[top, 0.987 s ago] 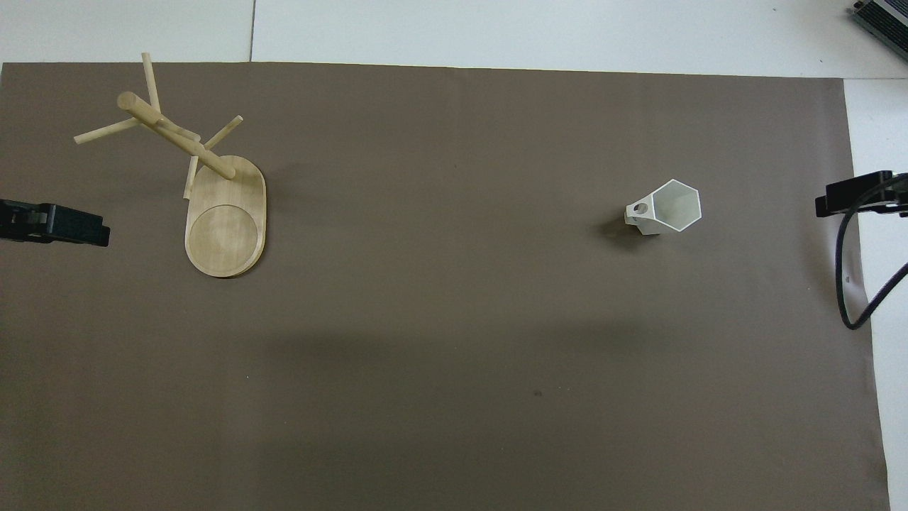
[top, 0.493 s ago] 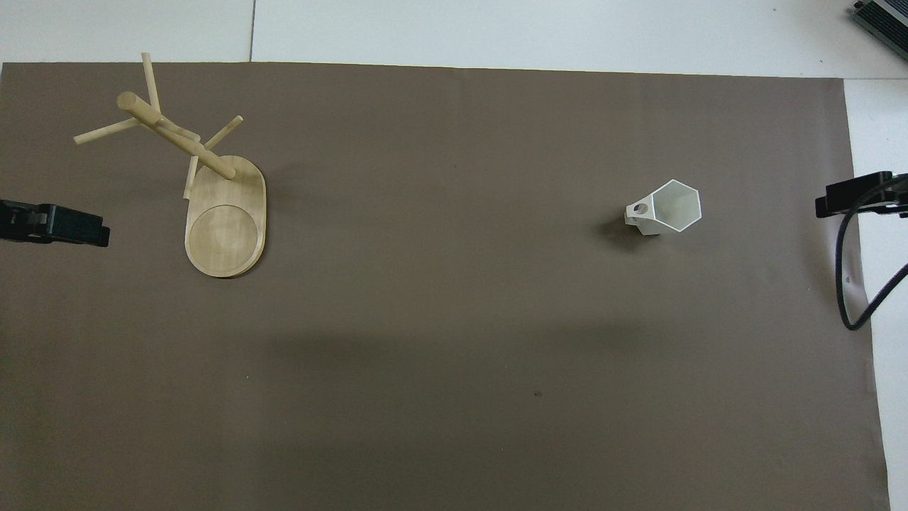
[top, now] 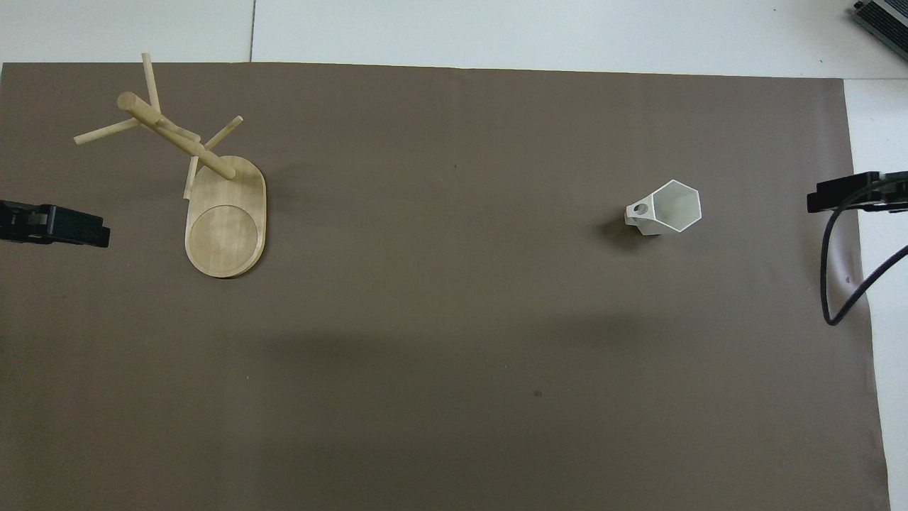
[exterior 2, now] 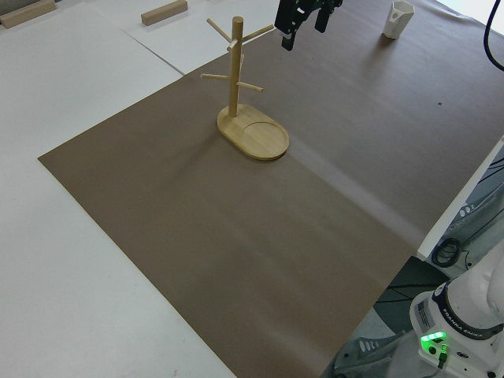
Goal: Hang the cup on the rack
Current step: 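Reach the right gripper toward the white hexagonal cup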
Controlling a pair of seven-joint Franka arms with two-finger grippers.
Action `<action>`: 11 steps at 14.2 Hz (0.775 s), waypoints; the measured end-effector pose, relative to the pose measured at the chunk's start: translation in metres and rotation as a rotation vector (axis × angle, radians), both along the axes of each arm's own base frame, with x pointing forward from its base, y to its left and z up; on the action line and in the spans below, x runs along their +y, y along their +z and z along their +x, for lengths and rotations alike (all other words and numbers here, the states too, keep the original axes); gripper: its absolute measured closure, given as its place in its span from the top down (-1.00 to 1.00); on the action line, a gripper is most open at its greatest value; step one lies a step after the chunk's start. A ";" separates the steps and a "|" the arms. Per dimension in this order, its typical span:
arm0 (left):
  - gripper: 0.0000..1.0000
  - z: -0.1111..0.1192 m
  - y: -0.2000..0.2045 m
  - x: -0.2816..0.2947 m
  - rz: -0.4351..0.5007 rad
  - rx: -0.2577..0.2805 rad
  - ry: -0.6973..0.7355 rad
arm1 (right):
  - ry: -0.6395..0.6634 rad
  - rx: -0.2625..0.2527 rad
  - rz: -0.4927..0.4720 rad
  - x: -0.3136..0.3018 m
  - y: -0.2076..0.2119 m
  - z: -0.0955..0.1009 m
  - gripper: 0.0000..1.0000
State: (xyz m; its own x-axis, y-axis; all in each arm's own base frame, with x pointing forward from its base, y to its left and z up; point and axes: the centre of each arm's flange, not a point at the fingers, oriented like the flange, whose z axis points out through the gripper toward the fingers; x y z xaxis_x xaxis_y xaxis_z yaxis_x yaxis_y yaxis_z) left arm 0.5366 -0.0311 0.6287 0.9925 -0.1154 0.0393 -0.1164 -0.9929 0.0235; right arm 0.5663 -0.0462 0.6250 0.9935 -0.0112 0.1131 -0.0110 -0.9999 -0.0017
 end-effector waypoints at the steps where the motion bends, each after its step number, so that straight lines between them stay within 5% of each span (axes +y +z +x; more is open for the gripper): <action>1: 1.00 0.000 0.000 0.000 0.000 0.000 0.000 | 0.000 -0.002 0.000 0.000 -0.003 -0.002 1.00; 11: 1.00 0.000 0.000 0.000 0.000 0.000 0.000 | -0.015 -0.011 -0.001 -0.006 -0.057 -0.012 1.00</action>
